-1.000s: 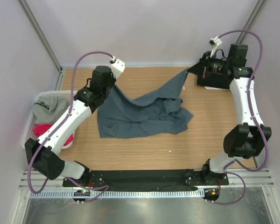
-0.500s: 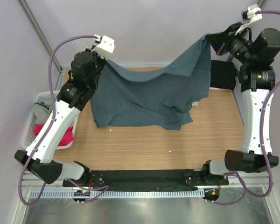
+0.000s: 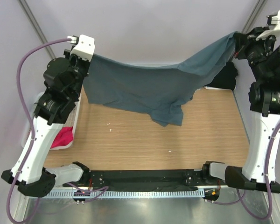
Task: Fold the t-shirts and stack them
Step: Flatten the tshirt out
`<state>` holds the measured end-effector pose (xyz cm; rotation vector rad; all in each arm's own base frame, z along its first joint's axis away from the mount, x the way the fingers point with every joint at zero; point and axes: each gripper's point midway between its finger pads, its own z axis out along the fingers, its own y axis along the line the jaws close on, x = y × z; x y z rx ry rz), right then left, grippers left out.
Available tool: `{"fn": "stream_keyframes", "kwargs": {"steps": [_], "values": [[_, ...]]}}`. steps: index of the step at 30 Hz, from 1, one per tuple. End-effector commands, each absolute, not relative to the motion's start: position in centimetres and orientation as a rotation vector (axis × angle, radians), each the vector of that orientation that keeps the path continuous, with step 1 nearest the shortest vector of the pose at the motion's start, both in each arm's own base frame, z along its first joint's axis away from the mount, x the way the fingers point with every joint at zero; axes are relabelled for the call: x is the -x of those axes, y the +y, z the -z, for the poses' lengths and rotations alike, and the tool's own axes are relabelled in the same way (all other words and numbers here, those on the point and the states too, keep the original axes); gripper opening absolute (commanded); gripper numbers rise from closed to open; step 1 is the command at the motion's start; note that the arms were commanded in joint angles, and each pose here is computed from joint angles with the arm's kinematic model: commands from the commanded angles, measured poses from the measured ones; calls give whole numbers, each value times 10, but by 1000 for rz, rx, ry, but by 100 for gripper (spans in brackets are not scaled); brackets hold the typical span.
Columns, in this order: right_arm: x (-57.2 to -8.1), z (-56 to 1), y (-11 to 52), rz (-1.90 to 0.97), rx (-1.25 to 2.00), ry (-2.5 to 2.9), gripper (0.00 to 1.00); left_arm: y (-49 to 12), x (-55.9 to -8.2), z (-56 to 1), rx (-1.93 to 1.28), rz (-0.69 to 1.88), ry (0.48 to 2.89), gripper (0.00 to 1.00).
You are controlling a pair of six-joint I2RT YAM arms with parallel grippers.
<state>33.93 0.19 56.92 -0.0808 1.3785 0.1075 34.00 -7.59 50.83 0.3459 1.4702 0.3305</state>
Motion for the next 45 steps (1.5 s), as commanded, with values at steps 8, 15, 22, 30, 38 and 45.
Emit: {"fn": "stream_keyframes", "kwargs": {"steps": [8, 15, 22, 30, 38, 45], "values": [[-236, -679, -17, 84, 39, 1049, 1, -59, -273, -595, -282, -169, 1289, 0], [-176, -730, -17, 204, 55, 870, 1, -57, -259, -612, -296, -141, 1248, 0], [-178, -749, -28, 267, 29, 817, 1, -62, -271, -605, -320, -165, 1269, 0], [-271, -710, -48, 271, 27, 973, 1, -56, -311, -593, -303, -364, 1289, 0], [-345, -659, -63, 258, 14, 1136, 1, -67, -353, -538, -371, -481, 1385, 0], [-297, -702, -54, 285, 28, 1009, 1, -55, -332, -582, -283, -442, 1312, 0]]}}
